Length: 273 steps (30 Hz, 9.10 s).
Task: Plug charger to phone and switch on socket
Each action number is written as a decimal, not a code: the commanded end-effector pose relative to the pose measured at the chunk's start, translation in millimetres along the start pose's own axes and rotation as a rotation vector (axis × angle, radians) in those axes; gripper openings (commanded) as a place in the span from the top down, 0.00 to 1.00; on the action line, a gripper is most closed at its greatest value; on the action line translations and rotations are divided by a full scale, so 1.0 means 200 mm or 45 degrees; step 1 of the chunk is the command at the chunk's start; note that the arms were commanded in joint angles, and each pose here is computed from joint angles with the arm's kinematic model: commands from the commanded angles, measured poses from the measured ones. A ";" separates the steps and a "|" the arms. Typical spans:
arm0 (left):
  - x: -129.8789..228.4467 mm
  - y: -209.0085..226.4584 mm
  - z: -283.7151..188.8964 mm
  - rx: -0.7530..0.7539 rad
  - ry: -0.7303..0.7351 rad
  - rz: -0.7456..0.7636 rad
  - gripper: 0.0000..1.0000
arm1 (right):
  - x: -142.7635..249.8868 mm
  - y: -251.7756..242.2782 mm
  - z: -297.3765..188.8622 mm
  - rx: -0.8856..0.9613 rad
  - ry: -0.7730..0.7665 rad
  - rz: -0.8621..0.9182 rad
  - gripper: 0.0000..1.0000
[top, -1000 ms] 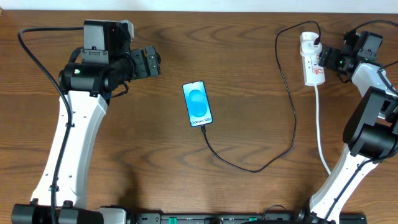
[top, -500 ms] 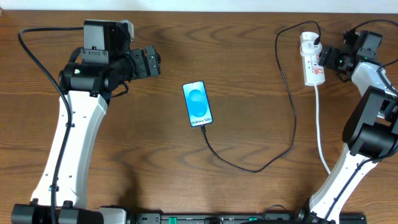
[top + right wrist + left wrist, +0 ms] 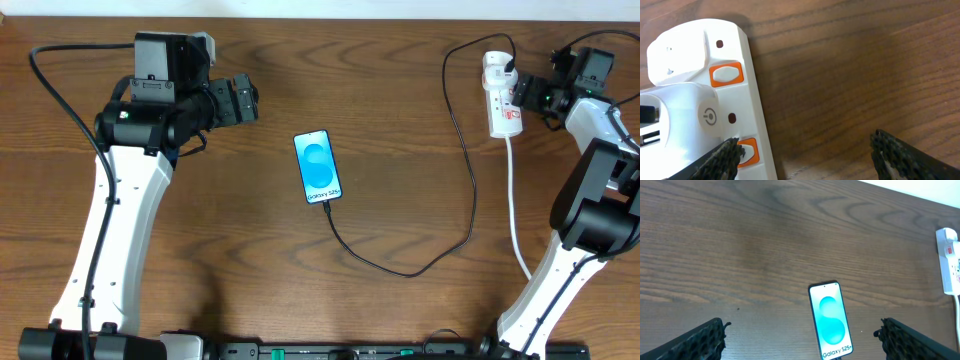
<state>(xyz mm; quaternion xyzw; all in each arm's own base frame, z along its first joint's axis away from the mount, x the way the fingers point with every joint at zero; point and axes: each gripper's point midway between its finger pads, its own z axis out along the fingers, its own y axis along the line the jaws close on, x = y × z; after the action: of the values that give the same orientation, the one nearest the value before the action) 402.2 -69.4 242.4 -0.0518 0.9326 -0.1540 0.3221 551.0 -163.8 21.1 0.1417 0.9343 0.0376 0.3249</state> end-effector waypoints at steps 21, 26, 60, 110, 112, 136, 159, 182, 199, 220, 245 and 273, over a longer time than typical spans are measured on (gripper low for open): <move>-0.02 0.00 -0.03 -0.007 -0.025 0.011 0.01 | 0.33 0.37 0.13 -0.233 0.239 -0.101 0.16; -0.03 0.00 -0.03 -0.007 -0.025 0.011 0.01 | 0.34 0.36 0.12 -0.233 0.253 -0.097 0.16; -0.03 0.00 -0.03 -0.007 -0.025 0.011 0.01 | -0.03 0.13 -0.40 0.096 0.070 -0.153 0.03; -0.02 0.00 -0.03 -0.007 -0.025 0.011 0.01 | 0.60 0.65 -2.71 -0.190 -0.458 -0.279 0.01; -0.03 0.00 -0.03 -0.007 -0.025 0.011 0.01 | 0.63 0.65 -2.71 -0.184 -0.473 -0.319 0.01; -0.03 0.00 -0.03 -0.006 -0.025 0.011 0.01 | 0.78 0.67 -1.92 -0.263 -1.168 -0.671 0.01; -0.03 0.00 -0.03 -0.007 -0.025 0.011 0.01 | 1.01 0.67 -1.53 -0.334 -1.087 -0.694 0.01; -0.03 0.00 -0.03 -0.007 -0.025 0.011 0.01 | 1.01 0.67 -1.53 -0.334 -1.086 -0.694 0.01; -0.03 0.06 -0.14 -0.090 -0.146 0.098 0.01 | 1.01 0.67 -1.53 -0.334 -1.086 -0.694 0.01; 0.51 0.27 -0.34 -0.079 -0.768 0.284 0.01 | 1.01 0.67 -1.53 -0.334 -1.086 -0.694 0.01; 0.87 0.46 -0.17 -0.158 -0.948 0.323 0.01 | 1.01 0.67 -1.53 -0.333 -1.086 -0.694 0.01; 0.87 0.47 -0.17 -0.171 -0.946 0.317 0.01 | 1.01 0.67 -1.53 -0.334 -1.086 -0.694 0.01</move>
<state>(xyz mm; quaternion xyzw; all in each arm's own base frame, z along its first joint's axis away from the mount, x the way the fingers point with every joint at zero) 245.3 -8.3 151.4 -0.0120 0.7429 -0.0334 0.6685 242.7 29.5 164.0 -0.1425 0.7100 0.0083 0.6896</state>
